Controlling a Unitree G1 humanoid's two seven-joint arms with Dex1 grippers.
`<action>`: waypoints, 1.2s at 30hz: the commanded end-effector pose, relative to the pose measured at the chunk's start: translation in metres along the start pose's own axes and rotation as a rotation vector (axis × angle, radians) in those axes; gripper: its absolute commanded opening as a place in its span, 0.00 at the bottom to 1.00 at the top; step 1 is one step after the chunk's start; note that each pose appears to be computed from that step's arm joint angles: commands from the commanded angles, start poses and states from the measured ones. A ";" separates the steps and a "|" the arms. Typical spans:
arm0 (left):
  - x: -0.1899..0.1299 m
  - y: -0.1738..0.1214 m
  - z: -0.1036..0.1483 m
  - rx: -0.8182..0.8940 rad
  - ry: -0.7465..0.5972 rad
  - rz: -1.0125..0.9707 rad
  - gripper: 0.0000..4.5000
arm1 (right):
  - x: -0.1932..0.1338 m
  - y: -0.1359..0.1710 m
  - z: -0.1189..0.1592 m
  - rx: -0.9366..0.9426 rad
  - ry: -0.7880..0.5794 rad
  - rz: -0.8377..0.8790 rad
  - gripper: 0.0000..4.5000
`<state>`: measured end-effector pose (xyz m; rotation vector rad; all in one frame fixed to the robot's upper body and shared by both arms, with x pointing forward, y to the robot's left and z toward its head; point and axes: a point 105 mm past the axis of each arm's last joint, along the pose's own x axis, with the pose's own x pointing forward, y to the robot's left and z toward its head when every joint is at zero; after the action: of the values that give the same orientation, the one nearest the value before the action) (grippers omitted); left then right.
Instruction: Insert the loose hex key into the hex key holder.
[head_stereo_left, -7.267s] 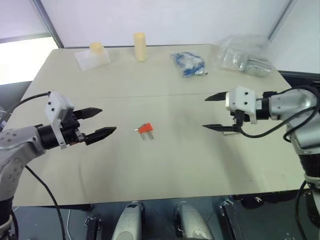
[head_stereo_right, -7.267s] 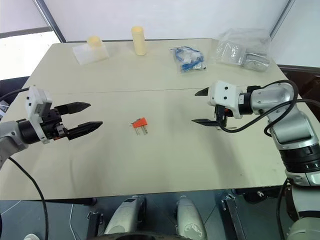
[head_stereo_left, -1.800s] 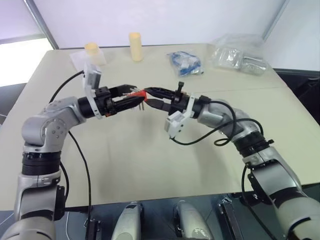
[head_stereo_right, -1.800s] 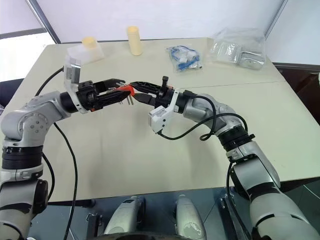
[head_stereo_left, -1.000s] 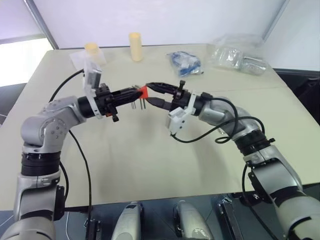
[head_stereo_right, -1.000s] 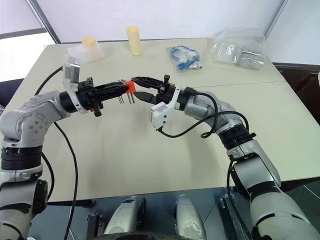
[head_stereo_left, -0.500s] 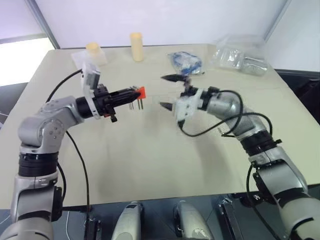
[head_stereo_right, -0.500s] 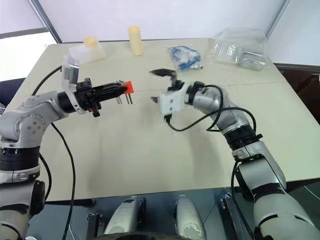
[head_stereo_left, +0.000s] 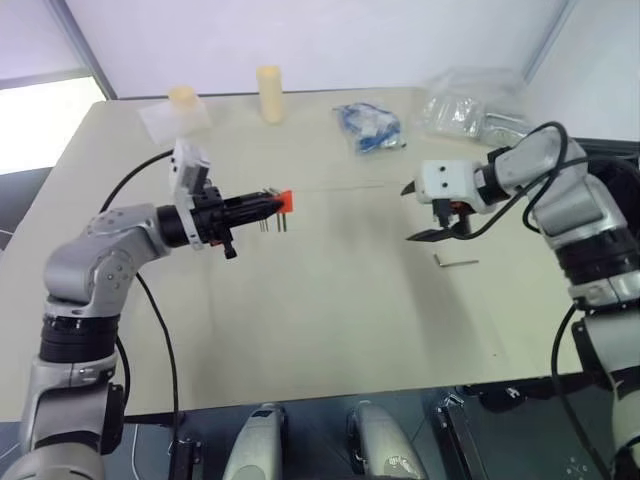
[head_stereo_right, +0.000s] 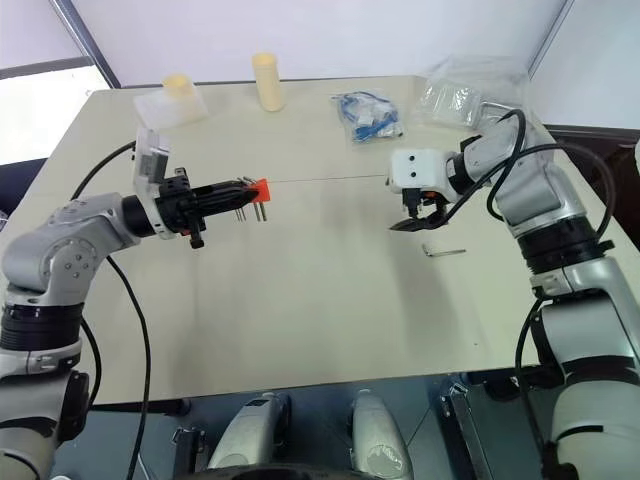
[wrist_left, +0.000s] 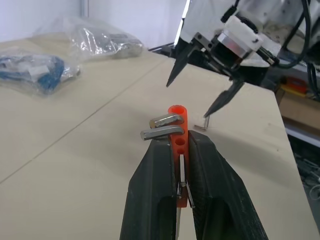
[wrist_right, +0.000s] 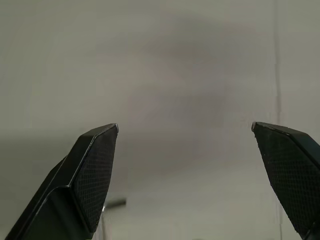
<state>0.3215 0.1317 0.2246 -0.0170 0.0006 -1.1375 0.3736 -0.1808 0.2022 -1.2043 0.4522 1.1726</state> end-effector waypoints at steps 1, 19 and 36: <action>-0.001 -0.006 0.010 0.056 -0.033 -0.009 0.00 | -0.006 0.000 -0.016 -0.010 0.089 0.030 0.99; -0.002 -0.005 0.008 0.059 -0.029 0.016 0.00 | 0.009 0.042 -0.062 0.177 0.213 0.188 0.99; -0.003 -0.004 0.010 0.067 -0.028 0.033 0.00 | 0.032 0.047 -0.076 0.319 0.212 0.195 0.13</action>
<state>0.3206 0.1305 0.2191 -0.0147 0.0014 -1.1074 0.3674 -0.2355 0.1319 -1.0354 0.8797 1.0983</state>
